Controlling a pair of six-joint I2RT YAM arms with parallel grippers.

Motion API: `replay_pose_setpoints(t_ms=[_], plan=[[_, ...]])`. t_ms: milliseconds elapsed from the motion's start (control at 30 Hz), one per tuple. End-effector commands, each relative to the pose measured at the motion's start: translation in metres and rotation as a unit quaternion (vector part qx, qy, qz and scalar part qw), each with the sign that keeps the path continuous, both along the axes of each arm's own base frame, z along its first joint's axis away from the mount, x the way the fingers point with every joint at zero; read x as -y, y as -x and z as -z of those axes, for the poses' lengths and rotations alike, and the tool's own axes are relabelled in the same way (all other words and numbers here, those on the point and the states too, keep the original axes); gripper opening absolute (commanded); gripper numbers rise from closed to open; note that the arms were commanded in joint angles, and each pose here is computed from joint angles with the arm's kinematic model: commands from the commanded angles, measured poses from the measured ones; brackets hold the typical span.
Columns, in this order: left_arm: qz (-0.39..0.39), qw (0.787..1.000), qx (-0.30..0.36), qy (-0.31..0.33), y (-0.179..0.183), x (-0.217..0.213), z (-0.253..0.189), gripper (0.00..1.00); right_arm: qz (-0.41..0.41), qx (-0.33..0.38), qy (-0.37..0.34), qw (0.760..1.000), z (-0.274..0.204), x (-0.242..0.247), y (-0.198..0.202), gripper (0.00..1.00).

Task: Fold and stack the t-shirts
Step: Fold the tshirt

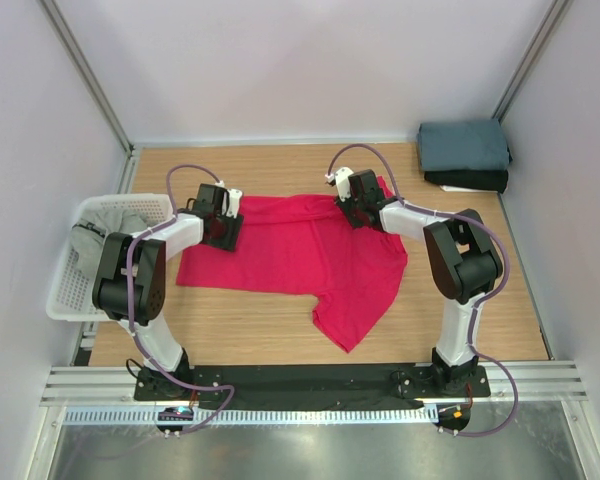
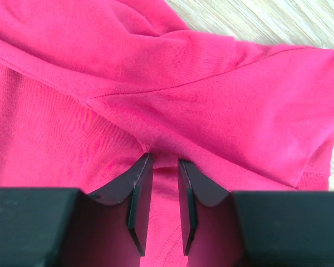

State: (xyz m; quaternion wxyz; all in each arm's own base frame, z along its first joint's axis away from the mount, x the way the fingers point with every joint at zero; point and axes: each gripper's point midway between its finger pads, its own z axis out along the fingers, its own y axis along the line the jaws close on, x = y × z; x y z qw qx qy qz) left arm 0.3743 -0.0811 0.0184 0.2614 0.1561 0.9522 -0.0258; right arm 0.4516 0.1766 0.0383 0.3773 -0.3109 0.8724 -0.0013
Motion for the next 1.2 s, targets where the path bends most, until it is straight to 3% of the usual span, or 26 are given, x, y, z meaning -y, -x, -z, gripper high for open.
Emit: replay_pose_setpoints(t_ms=[0, 200, 433, 800, 1167], plan=[[-0.001, 1.0, -0.024, -0.006, 0.006, -0.002, 0.014, 0.51, 0.0, 0.021, -0.004, 1.0, -0.008, -0.004, -0.009, 0.31], [-0.002, 1.0, -0.023, -0.009, 0.006, -0.004, 0.013, 0.51, -0.003, -0.005, -0.006, 1.0, 0.003, -0.008, -0.006, 0.3], [-0.003, 1.0, -0.021, -0.008, 0.005, -0.004, 0.013, 0.51, -0.012, -0.013, -0.011, 1.0, 0.003, -0.01, -0.002, 0.01], [-0.002, 1.0, -0.025, -0.008, 0.005, -0.003, 0.015, 0.51, -0.026, 0.006, -0.075, 0.997, -0.073, -0.031, 0.015, 0.01], [-0.004, 1.0, -0.018, -0.011, 0.003, -0.005, 0.011, 0.51, -0.057, -0.072, -0.102, 0.991, -0.054, -0.057, 0.043, 0.05]])
